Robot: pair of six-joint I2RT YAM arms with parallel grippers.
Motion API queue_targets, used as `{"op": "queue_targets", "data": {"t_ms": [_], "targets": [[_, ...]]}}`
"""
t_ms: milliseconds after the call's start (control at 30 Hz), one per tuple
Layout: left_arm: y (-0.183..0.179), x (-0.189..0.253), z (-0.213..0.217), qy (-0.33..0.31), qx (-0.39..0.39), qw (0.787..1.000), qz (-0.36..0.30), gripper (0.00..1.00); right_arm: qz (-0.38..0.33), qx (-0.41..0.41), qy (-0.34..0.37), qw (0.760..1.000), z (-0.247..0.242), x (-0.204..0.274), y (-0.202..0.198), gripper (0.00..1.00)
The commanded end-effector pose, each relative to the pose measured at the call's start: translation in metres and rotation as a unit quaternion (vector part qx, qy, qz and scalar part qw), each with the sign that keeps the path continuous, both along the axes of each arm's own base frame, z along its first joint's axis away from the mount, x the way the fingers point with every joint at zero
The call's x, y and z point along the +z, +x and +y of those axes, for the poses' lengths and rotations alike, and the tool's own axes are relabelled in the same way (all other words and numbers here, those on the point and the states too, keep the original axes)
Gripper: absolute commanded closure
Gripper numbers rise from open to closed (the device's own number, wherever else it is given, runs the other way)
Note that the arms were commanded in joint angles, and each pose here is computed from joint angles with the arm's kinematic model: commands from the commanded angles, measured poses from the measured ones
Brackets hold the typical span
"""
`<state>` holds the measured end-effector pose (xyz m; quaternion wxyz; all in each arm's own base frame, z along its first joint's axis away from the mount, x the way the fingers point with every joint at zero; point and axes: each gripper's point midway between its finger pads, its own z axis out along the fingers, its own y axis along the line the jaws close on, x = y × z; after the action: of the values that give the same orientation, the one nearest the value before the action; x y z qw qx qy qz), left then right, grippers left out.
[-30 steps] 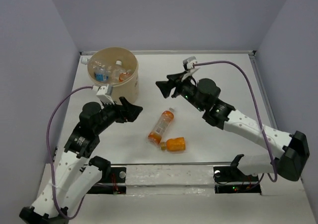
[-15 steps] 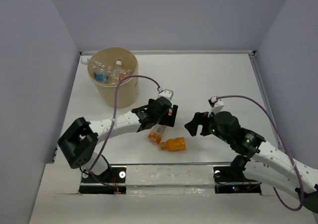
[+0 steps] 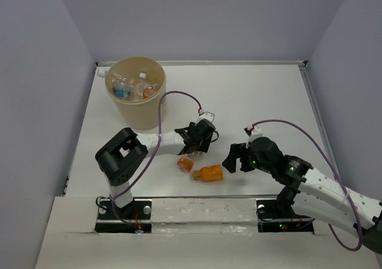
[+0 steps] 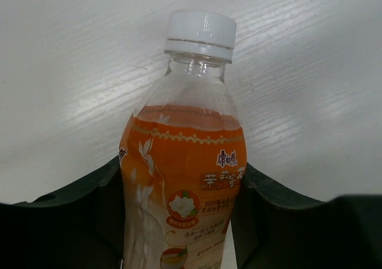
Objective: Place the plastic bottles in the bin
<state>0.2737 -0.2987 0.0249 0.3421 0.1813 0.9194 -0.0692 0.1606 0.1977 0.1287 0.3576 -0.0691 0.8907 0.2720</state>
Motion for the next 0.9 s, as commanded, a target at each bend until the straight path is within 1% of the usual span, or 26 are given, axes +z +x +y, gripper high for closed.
{"op": "queue_targets", "data": {"t_ms": [0, 33, 67, 100, 133, 167, 233, 267, 300, 367, 433, 467, 533, 567, 600, 633, 667, 700, 800, 833, 867], "targets": [[0.026, 0.069, -0.013, -0.071, 0.025, 0.994, -0.081, 0.51, 0.032, 0.091, -0.015, 0.995, 0.021, -0.012, -0.021, 0.05], [0.029, 0.081, -0.011, -0.078, 0.028, 0.992, -0.090, 0.53, 0.027, 0.094, -0.017, 0.995, 0.023, -0.010, -0.019, 0.05], [0.034, 0.107, -0.005, -0.103, 0.036, 0.988, -0.106, 0.55, 0.018, 0.105, -0.024, 0.994, 0.026, -0.005, -0.018, 0.05], [0.033, 0.122, -0.006, -0.119, 0.032, 0.986, -0.114, 0.56, 0.010, 0.108, -0.021, 0.994, 0.028, 0.001, -0.016, 0.05], [0.041, 0.135, 0.003, -0.132, 0.044, 0.983, -0.122, 0.56, 0.011, 0.118, -0.028, 0.993, 0.032, 0.000, -0.017, 0.05], [0.041, 0.167, 0.007, -0.168, 0.043, 0.975, -0.138, 0.56, 0.004, 0.124, -0.024, 0.992, 0.037, 0.009, -0.014, 0.05], [0.053, 0.205, 0.028, -0.203, 0.066, 0.963, -0.168, 0.56, 0.011, 0.144, -0.046, 0.988, 0.043, 0.003, -0.014, 0.05], [0.051, 0.238, 0.042, -0.230, 0.075, 0.950, -0.196, 0.56, 0.010, 0.152, -0.051, 0.987, 0.048, 0.004, -0.015, 0.05], [0.061, 0.256, 0.063, -0.240, 0.097, 0.941, -0.218, 0.56, 0.015, 0.154, -0.070, 0.985, 0.050, -0.005, -0.016, 0.05], [0.064, 0.310, 0.096, -0.271, 0.120, 0.915, -0.276, 0.56, 0.018, 0.158, -0.084, 0.984, 0.053, -0.010, -0.017, 0.05], [0.071, 0.342, 0.126, -0.276, 0.146, 0.894, -0.320, 0.56, 0.012, 0.162, -0.099, 0.982, 0.054, -0.012, -0.016, 0.05], [0.080, 0.365, 0.152, -0.276, 0.170, 0.879, -0.348, 0.54, 0.009, 0.170, -0.106, 0.980, 0.055, -0.013, -0.019, 0.05], [0.094, 0.381, 0.175, -0.265, 0.186, 0.873, -0.365, 0.54, 0.006, 0.177, -0.115, 0.977, 0.054, -0.009, -0.018, 0.05], [0.107, 0.395, 0.193, -0.263, 0.200, 0.865, -0.378, 0.54, 0.005, 0.191, -0.114, 0.975, 0.059, -0.007, -0.021, 0.05], [0.114, 0.403, 0.201, -0.265, 0.207, 0.858, -0.388, 0.54, 0.004, 0.205, -0.122, 0.971, 0.060, -0.005, -0.024, 0.04], [0.119, 0.417, 0.210, -0.271, 0.216, 0.848, -0.402, 0.55, -0.010, 0.194, -0.124, 0.973, 0.063, 0.006, -0.016, 0.04], [0.132, 0.414, 0.215, -0.269, 0.224, 0.846, -0.402, 0.55, -0.011, 0.197, -0.133, 0.971, 0.065, 0.007, -0.016, 0.04], [0.140, 0.421, 0.229, -0.275, 0.241, 0.833, -0.414, 0.55, -0.004, 0.201, -0.163, 0.966, 0.062, -0.001, -0.015, 0.04], [0.163, 0.428, 0.242, -0.285, 0.256, 0.820, -0.426, 0.55, -0.009, 0.217, -0.198, 0.956, 0.065, 0.002, -0.011, 0.04], [0.169, 0.436, 0.247, -0.292, 0.260, 0.808, -0.441, 0.55, 0.001, 0.224, -0.225, 0.948, 0.063, -0.005, -0.013, 0.03], [0.174, 0.436, 0.249, -0.296, 0.262, 0.804, -0.445, 0.55, 0.006, 0.227, -0.238, 0.944, 0.062, -0.009, -0.012, 0.03]]}}
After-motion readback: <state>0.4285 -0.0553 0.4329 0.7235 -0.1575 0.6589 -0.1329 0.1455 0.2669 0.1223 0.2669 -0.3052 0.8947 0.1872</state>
